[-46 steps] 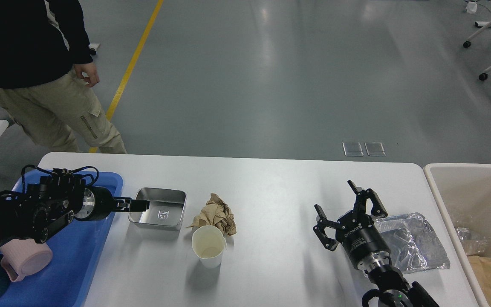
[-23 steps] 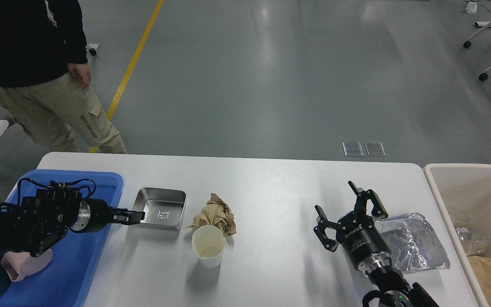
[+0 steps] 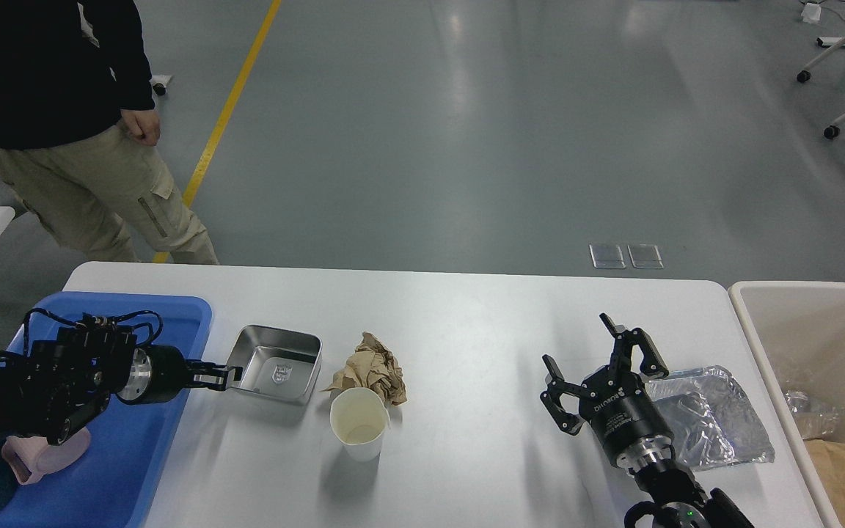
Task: Tidy desktop
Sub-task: 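Grip the steel tray edge and lift it toward the blue tray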
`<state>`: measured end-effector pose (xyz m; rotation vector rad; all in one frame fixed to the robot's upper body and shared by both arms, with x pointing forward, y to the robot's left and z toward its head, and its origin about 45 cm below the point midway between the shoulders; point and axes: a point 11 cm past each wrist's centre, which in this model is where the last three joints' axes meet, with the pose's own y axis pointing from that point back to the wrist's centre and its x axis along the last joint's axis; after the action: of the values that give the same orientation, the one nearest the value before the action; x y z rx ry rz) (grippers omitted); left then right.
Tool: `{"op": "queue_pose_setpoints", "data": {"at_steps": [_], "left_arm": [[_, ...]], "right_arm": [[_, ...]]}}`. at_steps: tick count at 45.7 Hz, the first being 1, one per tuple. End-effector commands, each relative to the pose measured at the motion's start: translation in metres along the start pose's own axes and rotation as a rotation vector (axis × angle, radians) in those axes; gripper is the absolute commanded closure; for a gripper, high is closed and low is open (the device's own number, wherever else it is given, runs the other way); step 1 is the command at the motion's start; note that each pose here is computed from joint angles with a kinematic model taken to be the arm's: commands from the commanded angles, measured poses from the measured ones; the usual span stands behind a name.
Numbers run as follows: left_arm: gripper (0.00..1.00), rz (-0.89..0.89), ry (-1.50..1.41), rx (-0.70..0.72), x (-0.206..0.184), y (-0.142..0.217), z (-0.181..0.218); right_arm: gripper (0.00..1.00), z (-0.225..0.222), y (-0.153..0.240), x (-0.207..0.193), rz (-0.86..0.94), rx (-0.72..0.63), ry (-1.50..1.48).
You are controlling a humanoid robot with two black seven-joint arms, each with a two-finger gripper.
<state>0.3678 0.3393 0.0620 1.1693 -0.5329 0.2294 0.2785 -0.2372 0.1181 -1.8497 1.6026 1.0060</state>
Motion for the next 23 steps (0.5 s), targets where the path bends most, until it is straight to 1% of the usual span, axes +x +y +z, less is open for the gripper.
{"op": "queue_pose_setpoints", "data": {"at_steps": [1,8,14,23], "left_arm": [[0.89,-0.009,-0.002,-0.013,-0.0028,0.0002,0.0003],[0.93,-0.021,-0.009,-0.022,-0.0052,-0.0001,0.0012],[0.95,-0.022,-0.009,-0.022,-0.0052,-0.0004,0.0015],[0.94,-0.028,0.007,-0.049,0.0001,-0.0003,0.0077]], "right_arm": [[0.00,0.0000,0.0001,0.0001,0.000,0.000,0.000],[0.00,0.0000,-0.0003,0.0002,0.000,0.000,0.001],[0.00,0.0002,0.0002,0.0006,0.002,-0.001,0.000],[0.00,0.0003,-0.0004,-0.0001,0.000,0.000,-0.001]]}}
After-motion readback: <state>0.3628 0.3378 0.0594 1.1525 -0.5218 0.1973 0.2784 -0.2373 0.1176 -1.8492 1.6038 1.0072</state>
